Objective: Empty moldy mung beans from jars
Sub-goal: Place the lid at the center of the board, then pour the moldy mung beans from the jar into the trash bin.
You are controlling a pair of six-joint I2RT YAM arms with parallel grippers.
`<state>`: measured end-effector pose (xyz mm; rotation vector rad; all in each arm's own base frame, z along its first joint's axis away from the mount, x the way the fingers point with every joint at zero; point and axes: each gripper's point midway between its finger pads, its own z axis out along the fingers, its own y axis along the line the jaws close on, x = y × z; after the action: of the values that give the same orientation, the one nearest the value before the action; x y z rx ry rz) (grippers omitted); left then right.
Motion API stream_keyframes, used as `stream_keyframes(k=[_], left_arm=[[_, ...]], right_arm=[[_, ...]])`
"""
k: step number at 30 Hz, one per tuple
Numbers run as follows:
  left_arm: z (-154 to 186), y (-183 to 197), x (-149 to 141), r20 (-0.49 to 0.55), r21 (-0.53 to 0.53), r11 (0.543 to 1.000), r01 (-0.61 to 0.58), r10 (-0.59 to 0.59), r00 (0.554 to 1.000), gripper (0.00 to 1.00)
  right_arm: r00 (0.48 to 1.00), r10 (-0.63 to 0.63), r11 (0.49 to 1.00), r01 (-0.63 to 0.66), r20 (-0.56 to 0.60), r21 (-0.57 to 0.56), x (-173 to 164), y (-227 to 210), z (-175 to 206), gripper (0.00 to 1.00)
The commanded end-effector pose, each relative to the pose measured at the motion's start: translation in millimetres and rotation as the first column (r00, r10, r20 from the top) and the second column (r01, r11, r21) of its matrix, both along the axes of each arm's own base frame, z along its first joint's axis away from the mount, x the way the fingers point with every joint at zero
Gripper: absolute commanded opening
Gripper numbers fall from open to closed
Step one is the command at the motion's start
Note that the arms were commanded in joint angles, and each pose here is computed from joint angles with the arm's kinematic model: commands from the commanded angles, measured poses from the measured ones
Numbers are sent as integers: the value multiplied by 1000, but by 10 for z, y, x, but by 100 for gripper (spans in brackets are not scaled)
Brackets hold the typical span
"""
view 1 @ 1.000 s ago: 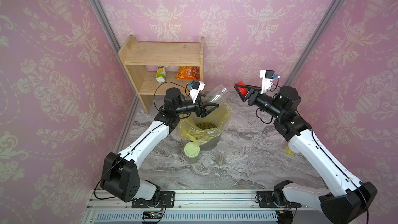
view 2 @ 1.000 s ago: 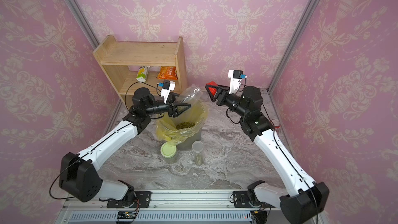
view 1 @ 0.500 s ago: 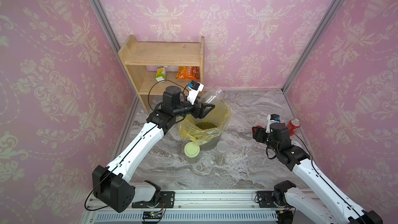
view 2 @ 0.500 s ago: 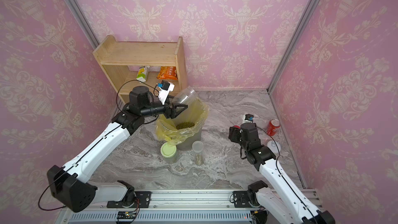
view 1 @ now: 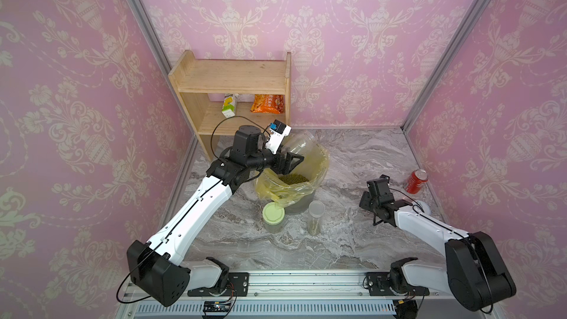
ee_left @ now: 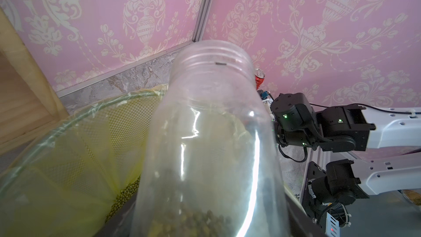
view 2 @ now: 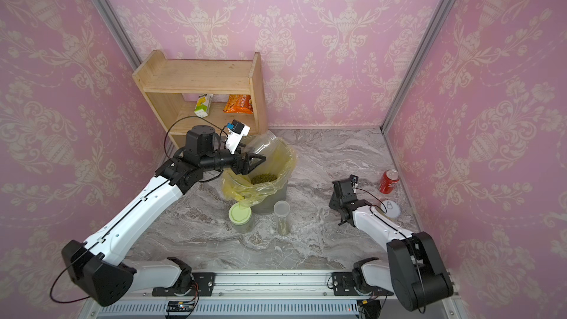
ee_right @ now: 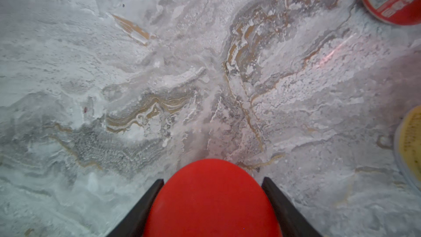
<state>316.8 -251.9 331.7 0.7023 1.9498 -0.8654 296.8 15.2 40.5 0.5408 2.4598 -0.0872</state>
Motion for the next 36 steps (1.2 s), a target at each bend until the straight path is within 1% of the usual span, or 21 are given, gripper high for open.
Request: stream_keyframes(k=[1, 2, 3, 7, 10, 13, 15, 19, 24, 28, 29, 32, 33, 34, 35, 36], left_arm=[[88, 102, -94, 38, 51, 998, -30, 28, 999, 26], [64, 119, -110, 31, 62, 997, -34, 33, 999, 26], [42, 134, -131, 24, 71, 997, -38, 37, 999, 26], [27, 207, -195, 13, 95, 994, -56, 55, 998, 26], [64, 275, -250, 7, 122, 990, -69, 68, 998, 26], [75, 390, -255, -16, 187, 976, -109, 114, 993, 26], [22, 487, -241, -48, 260, 956, -138, 155, 987, 26], [-61, 598, -188, -102, 373, 915, -154, 205, 973, 27], [-217, 658, -205, -201, 506, 857, -99, 229, 953, 27], [-216, 696, -197, -215, 587, 806, -81, 252, 944, 28], [-206, 701, -187, -214, 614, 785, -76, 259, 942, 28], [-159, 719, -165, -196, 712, 700, -57, 276, 941, 29], [-152, 712, -114, -161, 735, 673, -78, 285, 945, 29], [-153, 675, -97, -151, 738, 671, -76, 274, 950, 29], [-178, 628, -109, -174, 729, 682, -57, 265, 949, 29], [-215, 613, -115, -189, 730, 681, -45, 265, 946, 30]], right_arm=[[999, -26, 1000, 26, 24, 4, 201, 7, 76, 93], [999, -43, 999, 42, 6, 22, 228, 29, 29, 98], [999, -44, 999, 45, -9, 29, 247, 48, -16, 100], [999, -40, 997, 41, -5, 59, 294, 102, -94, 100], [999, -43, 998, 41, 28, 50, 292, 88, -12, 100], [996, -40, 998, 37, 75, 42, 270, 65, 137, 100], [995, -23, 999, 19, 93, 41, 252, 80, 227, 100], [992, 23, 999, -27, 120, 29, 238, 124, 390, 100], [984, 71, 996, -80, 162, 48, 203, 204, 579, 100], [977, 70, 996, -80, 199, 40, 148, 182, 672, 100], [975, 71, 996, -81, 209, 42, 139, 180, 690, 100], [972, 87, 994, -98, 217, 43, 125, 203, 726, 100], [972, 89, 994, -101, 217, 42, 126, 207, 736, 100], [971, 95, 993, -106, 217, 42, 128, 217, 744, 100], [971, 99, 993, -111, 217, 41, 128, 223, 744, 100], [971, 100, 993, -112, 215, 40, 126, 223, 741, 100]])
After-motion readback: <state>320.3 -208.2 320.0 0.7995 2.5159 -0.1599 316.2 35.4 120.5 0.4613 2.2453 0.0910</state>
